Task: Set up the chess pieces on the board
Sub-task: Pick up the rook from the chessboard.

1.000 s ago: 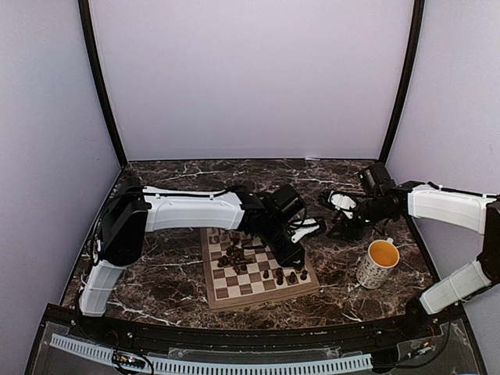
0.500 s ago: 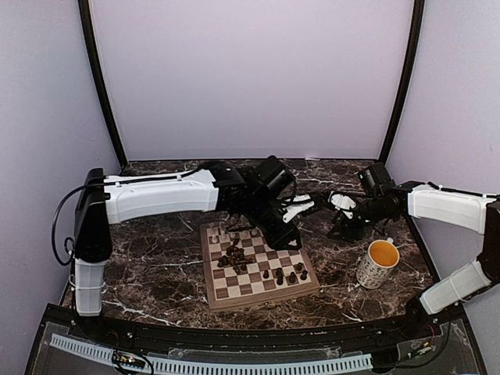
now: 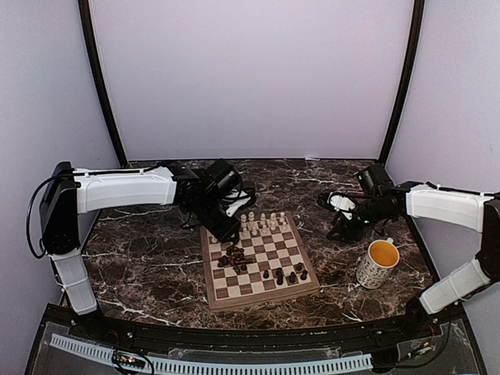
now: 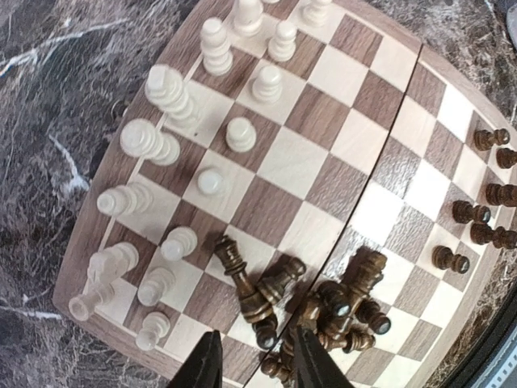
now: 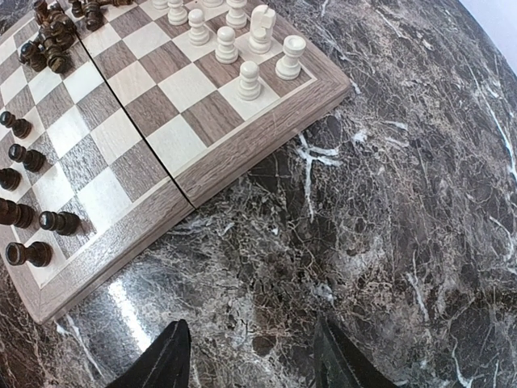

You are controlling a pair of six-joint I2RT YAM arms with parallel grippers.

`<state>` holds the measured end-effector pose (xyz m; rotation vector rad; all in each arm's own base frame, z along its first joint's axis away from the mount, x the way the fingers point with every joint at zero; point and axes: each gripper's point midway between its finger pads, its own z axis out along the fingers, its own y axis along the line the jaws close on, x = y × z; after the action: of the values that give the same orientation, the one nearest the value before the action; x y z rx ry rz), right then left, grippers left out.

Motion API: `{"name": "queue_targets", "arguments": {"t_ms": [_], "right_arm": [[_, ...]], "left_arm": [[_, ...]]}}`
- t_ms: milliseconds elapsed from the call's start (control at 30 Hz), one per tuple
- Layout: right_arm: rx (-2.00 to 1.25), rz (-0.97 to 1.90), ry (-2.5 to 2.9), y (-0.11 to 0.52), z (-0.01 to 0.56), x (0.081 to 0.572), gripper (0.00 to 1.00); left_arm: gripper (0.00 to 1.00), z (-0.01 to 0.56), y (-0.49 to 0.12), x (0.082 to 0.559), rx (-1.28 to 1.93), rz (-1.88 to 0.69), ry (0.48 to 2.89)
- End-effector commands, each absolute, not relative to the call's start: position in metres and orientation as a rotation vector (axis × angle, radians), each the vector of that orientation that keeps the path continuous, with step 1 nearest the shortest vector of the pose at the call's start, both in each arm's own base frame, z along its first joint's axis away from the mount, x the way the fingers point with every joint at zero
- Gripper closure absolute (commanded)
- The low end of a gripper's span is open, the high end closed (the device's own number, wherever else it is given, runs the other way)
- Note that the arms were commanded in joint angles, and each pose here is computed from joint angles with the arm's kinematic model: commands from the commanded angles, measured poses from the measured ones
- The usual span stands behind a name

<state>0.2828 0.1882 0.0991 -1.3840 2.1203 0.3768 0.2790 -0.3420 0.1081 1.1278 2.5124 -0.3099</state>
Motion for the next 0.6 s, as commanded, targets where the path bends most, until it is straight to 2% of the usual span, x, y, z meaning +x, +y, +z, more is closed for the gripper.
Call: {"name": "queue_targets", "arguments": {"t_ms": [0,333,567], "right_arm": [[-1.391,0.393,2.104,0.191,0.101,0.284,0.47],[-1.387,0.380,2.105,0.190,0.101,0.284,0.47],[-1.391,0.382,2.111,0.190,0.099,0.284,0.47]], "left_arm": [[0.67,0.112,-0.318,0.281,1.000,-0.256,2.587],[0.67,0.093,-0.318,0.261,1.068,-0.313,2.709],[0.66,0.107,-0.321,0.253,1.059,-0.404,2.679]]}}
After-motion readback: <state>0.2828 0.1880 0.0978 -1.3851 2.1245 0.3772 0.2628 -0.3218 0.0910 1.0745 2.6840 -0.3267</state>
